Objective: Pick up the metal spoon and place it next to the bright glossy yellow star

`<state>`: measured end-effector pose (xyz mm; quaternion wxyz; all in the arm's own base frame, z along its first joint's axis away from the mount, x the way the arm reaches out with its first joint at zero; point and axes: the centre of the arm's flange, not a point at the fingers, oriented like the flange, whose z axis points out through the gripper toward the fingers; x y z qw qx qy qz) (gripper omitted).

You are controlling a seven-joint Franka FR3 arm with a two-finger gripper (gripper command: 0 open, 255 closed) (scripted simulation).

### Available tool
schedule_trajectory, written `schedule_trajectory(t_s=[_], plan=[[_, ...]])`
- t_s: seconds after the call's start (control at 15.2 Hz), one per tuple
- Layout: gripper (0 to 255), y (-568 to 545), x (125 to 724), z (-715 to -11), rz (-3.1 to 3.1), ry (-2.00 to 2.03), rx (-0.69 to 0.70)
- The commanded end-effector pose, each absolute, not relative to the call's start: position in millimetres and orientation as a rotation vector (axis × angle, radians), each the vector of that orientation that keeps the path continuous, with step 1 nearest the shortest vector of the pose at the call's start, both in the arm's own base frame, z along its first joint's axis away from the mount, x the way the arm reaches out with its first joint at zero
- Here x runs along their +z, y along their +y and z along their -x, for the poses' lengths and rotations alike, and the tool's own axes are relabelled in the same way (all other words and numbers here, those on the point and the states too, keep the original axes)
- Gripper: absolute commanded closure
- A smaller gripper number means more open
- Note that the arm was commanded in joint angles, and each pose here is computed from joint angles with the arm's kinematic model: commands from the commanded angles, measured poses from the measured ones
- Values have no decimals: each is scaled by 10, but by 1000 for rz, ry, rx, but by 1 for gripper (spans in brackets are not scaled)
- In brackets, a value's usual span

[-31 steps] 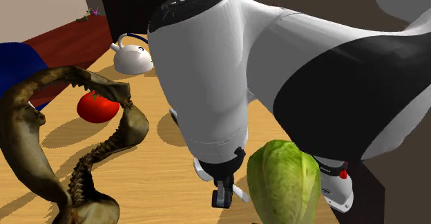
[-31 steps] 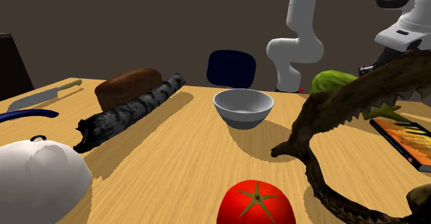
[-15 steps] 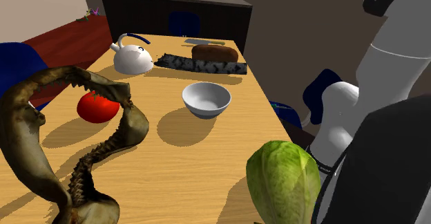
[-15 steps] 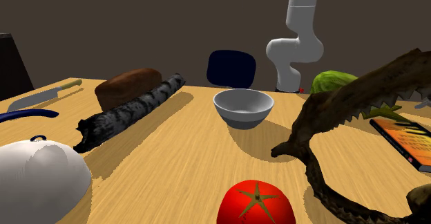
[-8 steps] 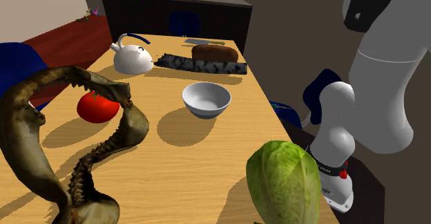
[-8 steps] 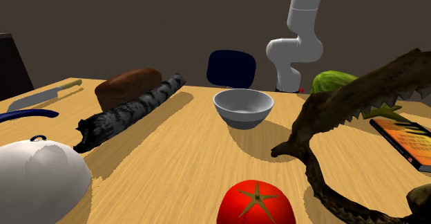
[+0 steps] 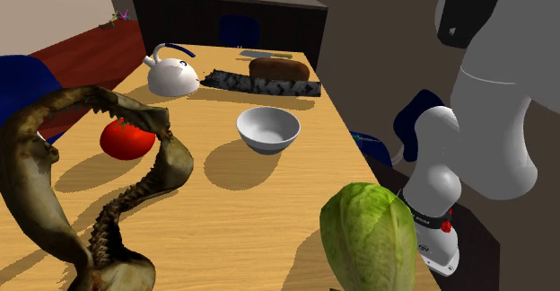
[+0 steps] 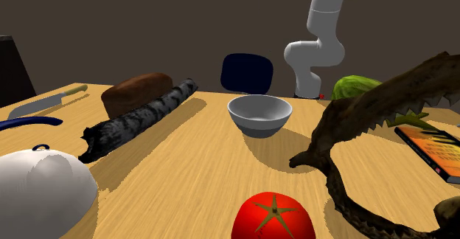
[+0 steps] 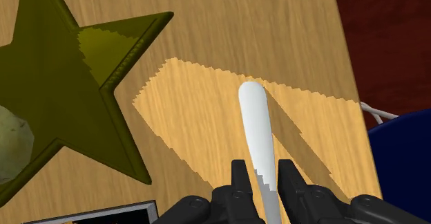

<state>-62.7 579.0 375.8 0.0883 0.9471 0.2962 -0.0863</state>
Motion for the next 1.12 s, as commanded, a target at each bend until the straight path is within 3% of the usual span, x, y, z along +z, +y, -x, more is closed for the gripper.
schedule_trajectory(t_s=[0.0,0.66,0.73,1.06], plan=[[255,5776,3614,658,-2810,885,-263],[255,5776,3461,658,-2810,885,-263],[0,5776,3461,658,-2810,885,-263],[0,5776,3461,658,-2810,885,-263]])
